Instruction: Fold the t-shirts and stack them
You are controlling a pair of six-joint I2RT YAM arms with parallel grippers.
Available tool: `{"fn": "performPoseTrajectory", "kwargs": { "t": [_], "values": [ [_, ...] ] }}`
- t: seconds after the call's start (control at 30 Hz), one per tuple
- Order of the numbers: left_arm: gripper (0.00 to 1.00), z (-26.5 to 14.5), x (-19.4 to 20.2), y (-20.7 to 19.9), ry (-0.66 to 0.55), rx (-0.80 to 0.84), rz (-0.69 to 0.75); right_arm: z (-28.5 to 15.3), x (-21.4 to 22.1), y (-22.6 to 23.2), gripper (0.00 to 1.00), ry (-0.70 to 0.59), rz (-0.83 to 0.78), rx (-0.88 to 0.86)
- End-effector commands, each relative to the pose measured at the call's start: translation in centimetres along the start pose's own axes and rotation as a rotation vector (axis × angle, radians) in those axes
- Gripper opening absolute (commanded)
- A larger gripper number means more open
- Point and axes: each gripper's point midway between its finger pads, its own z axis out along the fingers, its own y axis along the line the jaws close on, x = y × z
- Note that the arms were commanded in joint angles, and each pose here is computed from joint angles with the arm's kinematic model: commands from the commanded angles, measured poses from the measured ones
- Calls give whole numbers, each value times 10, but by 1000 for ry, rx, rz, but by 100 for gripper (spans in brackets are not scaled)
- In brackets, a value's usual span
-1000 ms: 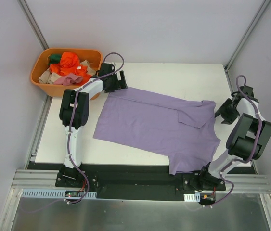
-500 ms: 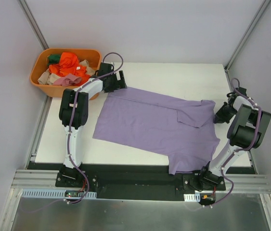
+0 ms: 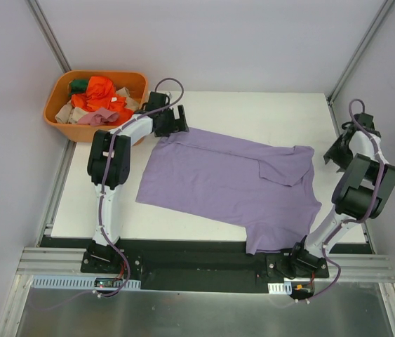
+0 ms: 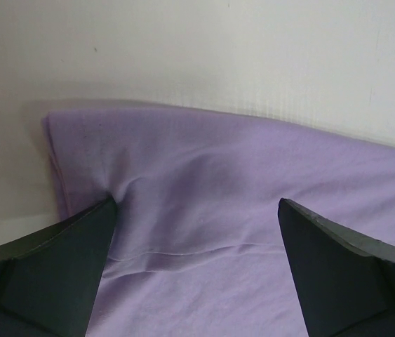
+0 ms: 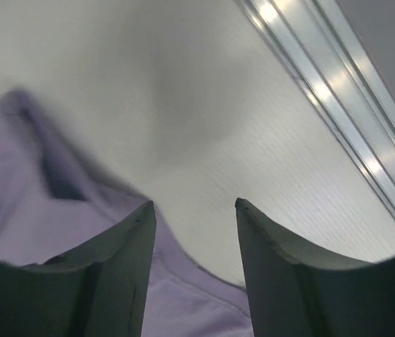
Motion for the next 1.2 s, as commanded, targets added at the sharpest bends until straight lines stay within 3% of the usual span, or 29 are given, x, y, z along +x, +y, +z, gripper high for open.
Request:
{"fn": "performPoseTrajectory", "kwargs": {
  "t": [0.0, 0.07, 0.17, 0.5, 0.57, 0.7, 0.77, 0.83, 0.97, 1.17],
  "values": [
    [99, -14, 15, -4, 51, -29, 8, -55, -31, 85, 56, -165, -379, -282],
    [99, -13, 15, -3, 50, -33, 10, -59, -28, 114, 58, -172, -607, -300],
    [99, -13, 11, -2, 37, -44, 17, -48, -27, 151, 58, -153, -782, -285],
    [99, -19, -5, 27, -29, -217, 65, -3, -23, 164, 48, -35, -918, -239],
    [99, -16, -5, 28, -21, -218, 69, 5, -18, 159, 44, -9, -925, -217],
    [99, -10, -2, 31, -7, -225, 68, 17, -15, 150, 27, 14, -911, -162],
    [99, -10, -2, 30, -6, -224, 68, 20, -19, 148, 12, -1, -883, -131],
    [99, -9, -1, 31, -4, -226, 68, 20, -26, 146, 3, -25, -841, -106],
    [99, -8, 2, 32, 5, -229, 65, 10, -36, 153, 1, -87, -764, -136],
    [99, -9, 2, 38, 1, -255, 64, -22, -40, 152, 7, -148, -713, -194]
  ]
}}
